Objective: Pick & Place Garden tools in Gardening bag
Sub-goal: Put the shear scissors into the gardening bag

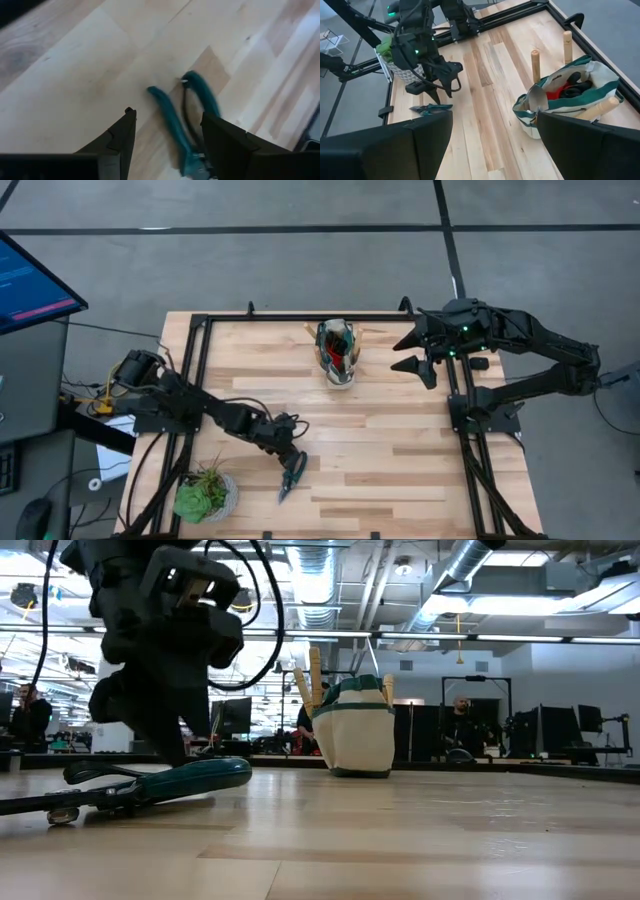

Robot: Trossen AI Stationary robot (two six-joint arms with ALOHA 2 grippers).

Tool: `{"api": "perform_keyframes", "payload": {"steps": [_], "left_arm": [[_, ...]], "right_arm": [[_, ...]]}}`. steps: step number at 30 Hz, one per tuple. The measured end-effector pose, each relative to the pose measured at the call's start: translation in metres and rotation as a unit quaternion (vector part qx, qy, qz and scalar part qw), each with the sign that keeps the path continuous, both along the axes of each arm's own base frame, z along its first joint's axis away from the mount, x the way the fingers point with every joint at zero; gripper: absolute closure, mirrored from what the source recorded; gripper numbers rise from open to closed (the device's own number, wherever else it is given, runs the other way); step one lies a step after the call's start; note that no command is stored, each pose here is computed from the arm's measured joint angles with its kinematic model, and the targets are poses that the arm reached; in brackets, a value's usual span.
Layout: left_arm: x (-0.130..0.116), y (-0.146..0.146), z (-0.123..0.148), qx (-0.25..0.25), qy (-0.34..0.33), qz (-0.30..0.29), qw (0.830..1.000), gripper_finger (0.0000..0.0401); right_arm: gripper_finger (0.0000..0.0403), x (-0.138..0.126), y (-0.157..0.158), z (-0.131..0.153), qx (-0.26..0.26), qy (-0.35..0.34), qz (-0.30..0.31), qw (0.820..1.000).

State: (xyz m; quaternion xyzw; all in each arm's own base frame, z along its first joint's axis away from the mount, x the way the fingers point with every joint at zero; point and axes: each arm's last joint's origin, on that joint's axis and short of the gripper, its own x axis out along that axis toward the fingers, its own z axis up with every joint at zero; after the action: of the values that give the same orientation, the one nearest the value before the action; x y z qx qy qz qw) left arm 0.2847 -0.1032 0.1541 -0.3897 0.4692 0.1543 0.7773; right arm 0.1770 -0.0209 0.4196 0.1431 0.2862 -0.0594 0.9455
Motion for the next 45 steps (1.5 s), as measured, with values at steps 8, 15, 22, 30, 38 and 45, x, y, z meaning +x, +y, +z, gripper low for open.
{"api": "perform_keyframes", "payload": {"steps": [8,15,22,30,38,45], "left_arm": [[0.007,-0.004,0.004,0.004,0.002,0.003,1.0,0.0228],[0.015,-0.013,-0.008,0.0,0.024,0.002,1.0,0.024],[0.023,-0.021,-0.02,0.003,0.044,-0.005,0.999,0.0242],[0.023,-0.023,-0.033,-0.013,0.079,0.003,0.997,0.0276],[0.022,-0.023,-0.033,-0.008,0.08,0.008,0.997,0.0392],[0.017,-0.012,-0.005,0.088,0.005,0.079,0.993,0.04]], "right_arm": [[0.0122,-0.001,0.0,-0.002,0.001,0.011,0.0,1.0],[0.0122,-0.003,0.0,-0.004,0.003,0.026,0.0,1.0],[0.0122,-0.004,0.001,-0.006,0.002,0.035,0.003,0.999],[0.0122,-0.004,0.001,-0.006,0.001,0.037,0.004,0.999],[0.0122,-0.004,0.001,-0.006,0.002,0.039,0.004,0.999],[0.0122,-0.011,0.006,0.001,-0.011,0.005,0.01,1.0]]}}
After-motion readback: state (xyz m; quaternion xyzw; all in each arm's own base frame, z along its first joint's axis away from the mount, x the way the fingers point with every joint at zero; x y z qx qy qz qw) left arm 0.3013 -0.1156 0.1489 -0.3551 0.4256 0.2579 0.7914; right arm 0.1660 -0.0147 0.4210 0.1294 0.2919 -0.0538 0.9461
